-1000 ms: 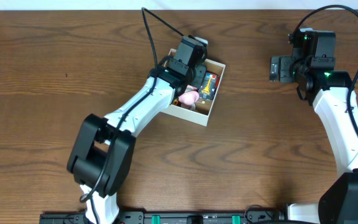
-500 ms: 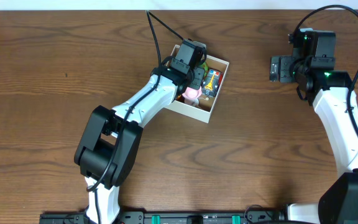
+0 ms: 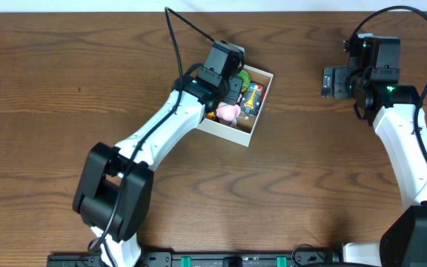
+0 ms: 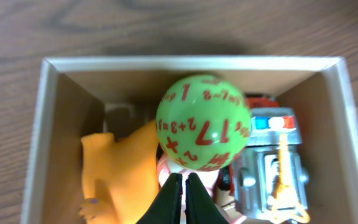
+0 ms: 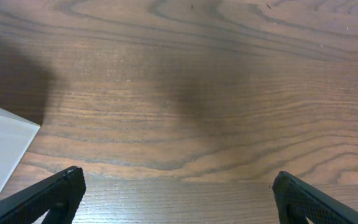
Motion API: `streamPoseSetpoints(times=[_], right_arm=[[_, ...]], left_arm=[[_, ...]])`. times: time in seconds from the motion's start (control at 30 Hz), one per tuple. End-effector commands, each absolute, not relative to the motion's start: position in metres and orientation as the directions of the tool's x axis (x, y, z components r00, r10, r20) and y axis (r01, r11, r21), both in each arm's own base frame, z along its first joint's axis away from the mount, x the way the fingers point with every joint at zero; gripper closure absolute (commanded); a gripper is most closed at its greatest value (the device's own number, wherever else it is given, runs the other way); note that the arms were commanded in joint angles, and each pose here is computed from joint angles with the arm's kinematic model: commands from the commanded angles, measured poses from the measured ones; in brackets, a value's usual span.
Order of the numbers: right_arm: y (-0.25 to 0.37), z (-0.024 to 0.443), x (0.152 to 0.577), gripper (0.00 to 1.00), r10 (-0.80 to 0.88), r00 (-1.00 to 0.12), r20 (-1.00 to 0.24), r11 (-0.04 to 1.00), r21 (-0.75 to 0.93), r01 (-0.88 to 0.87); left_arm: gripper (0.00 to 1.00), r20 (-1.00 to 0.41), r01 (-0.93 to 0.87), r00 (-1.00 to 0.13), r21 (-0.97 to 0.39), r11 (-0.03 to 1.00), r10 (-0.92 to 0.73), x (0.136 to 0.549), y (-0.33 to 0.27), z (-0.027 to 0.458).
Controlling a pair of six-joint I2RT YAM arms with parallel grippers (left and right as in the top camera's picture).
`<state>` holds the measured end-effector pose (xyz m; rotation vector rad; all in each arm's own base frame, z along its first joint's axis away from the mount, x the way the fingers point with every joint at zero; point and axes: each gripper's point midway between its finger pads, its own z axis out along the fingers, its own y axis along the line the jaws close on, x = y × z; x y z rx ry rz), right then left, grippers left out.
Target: Pack container
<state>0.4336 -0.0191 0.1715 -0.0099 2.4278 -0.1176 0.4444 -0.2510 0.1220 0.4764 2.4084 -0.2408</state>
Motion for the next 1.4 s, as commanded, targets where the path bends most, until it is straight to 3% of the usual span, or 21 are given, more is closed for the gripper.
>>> streamPoseSetpoints(times=[0.0, 0.5, 1.13, 1.37], right_arm=[[-0.022, 0.181, 0.436, 0.01, -0.02, -0.744, -0.668, 0.996, -0.081, 0.046], [-0.022, 0.181, 0.436, 0.01, -0.02, -0.744, -0.668, 0.996, -0.081, 0.046], [-0.022, 0.181, 0.436, 0.01, -0.02, -0.744, -0.668, 0.996, -0.081, 0.046], [-0.022, 0.181, 0.436, 0.01, -0.02, -0.744, -0.668, 0.996, -0.081, 0.046]], left_arm=[[0.94, -0.656, 0.391, -0.707, -0.052, 0.919, 0.263, 0.444, -0.25, 0.13], [0.94, -0.754, 0.394, -0.623, -0.074, 0.916, 0.207, 0.467, -0.264, 0.151], [0.94, -0.567, 0.379, -0.774, -0.058, 0.924, 0.282, 0.454, -0.263, 0.034], [0.94, -0.537, 0.377, -0.792, -0.052, 0.925, 0.292, 0.448, -0.259, 0.028]])
